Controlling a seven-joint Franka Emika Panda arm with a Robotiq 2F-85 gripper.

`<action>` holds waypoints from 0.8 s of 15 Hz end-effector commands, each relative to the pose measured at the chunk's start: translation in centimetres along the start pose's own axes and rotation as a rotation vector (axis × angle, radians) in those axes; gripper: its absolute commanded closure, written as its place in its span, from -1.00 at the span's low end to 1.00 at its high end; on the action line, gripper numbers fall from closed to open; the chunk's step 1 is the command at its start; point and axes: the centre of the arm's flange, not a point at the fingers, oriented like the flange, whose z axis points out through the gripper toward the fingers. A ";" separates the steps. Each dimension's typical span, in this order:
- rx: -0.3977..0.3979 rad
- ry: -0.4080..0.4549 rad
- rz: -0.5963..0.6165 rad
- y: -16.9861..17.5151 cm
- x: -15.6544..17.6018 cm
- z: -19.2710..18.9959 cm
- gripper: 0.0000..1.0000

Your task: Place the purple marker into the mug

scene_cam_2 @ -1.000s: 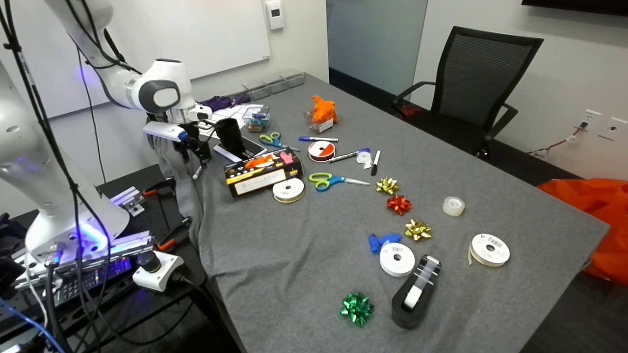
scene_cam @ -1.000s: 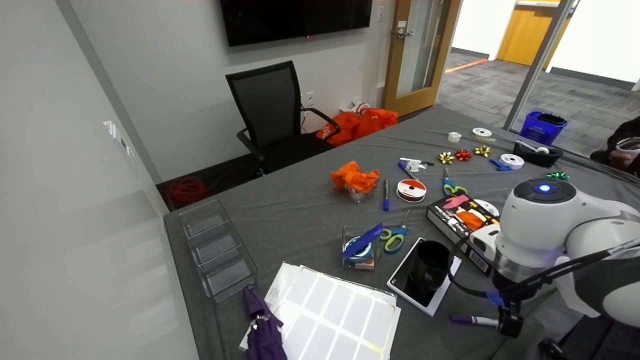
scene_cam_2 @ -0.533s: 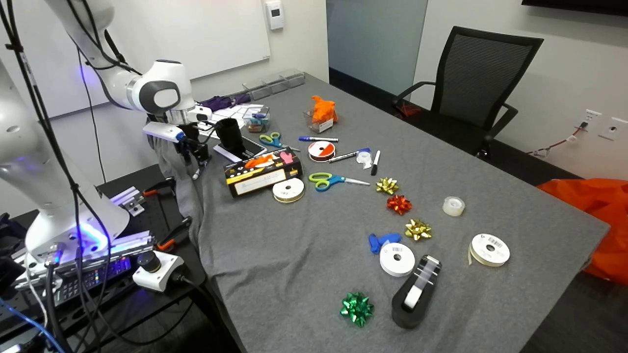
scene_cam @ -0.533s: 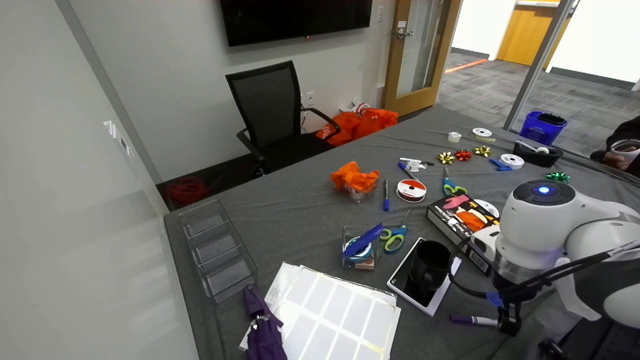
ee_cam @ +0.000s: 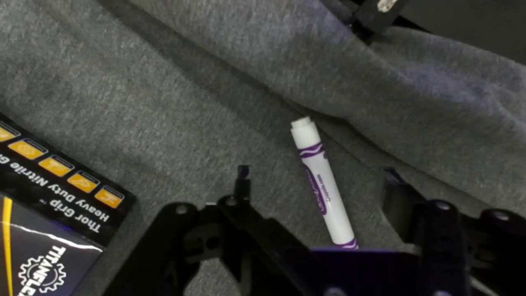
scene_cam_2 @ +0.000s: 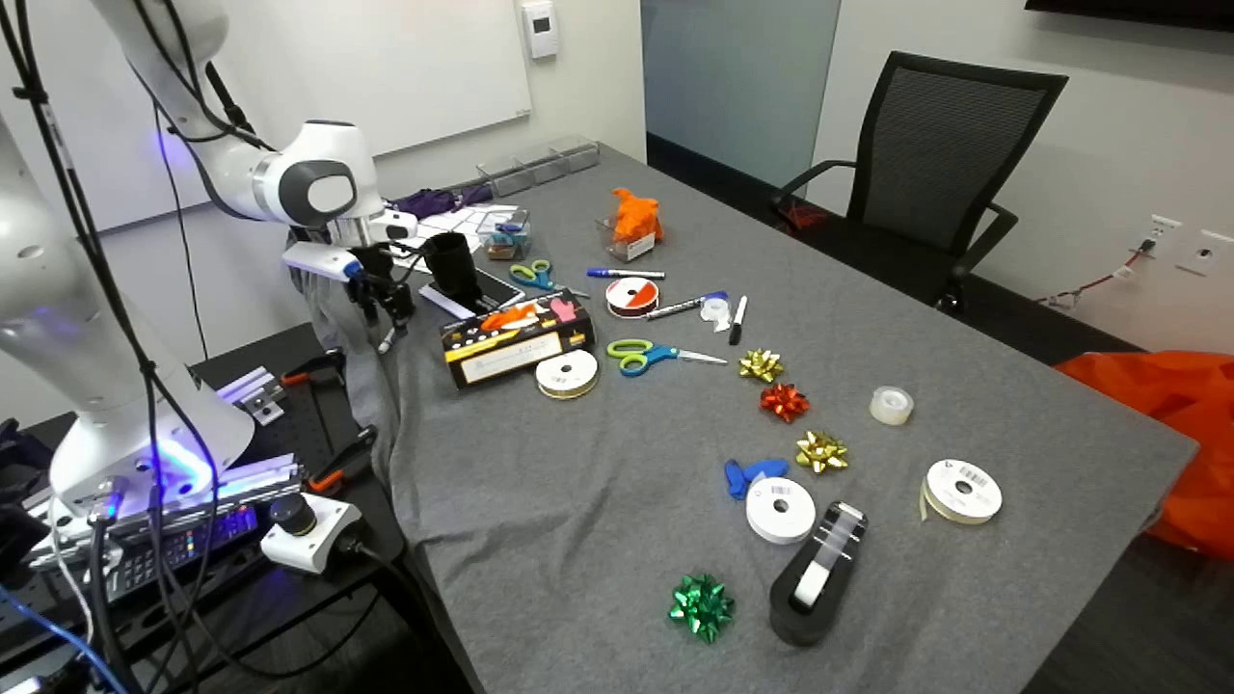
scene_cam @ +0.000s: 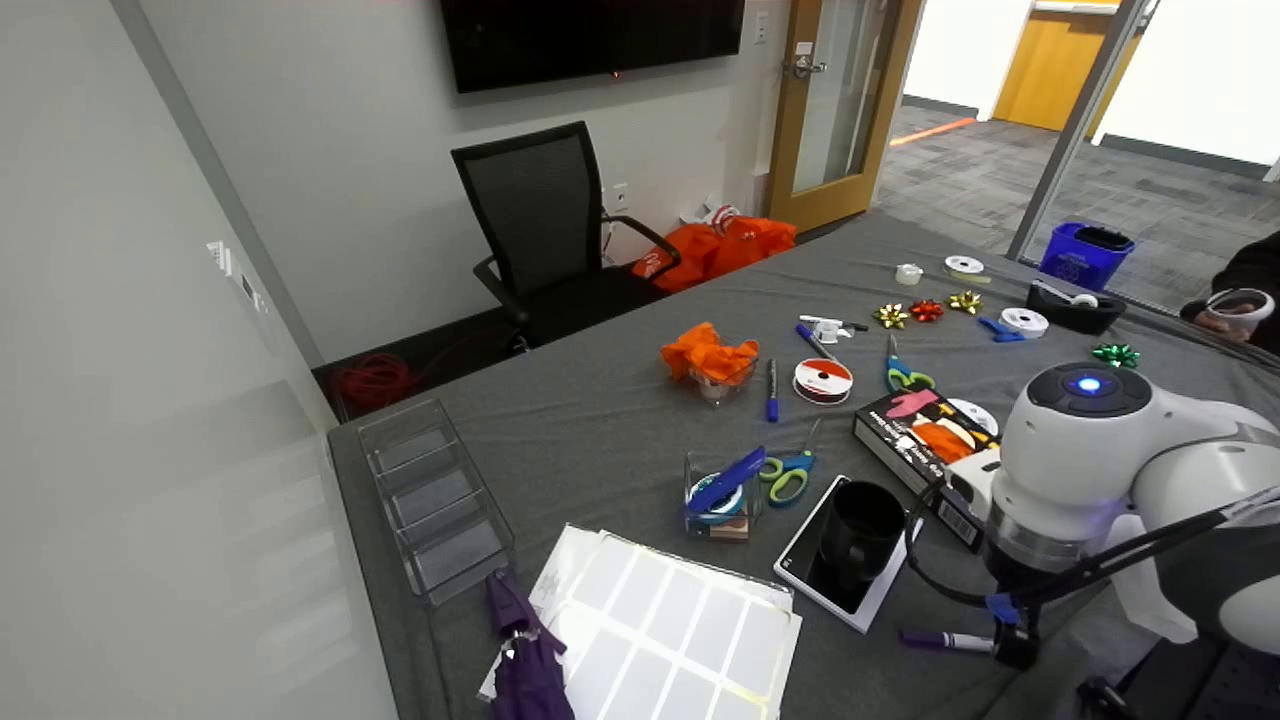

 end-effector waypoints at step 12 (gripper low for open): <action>-0.020 0.057 0.011 -0.6 0.5 2.9 -0.13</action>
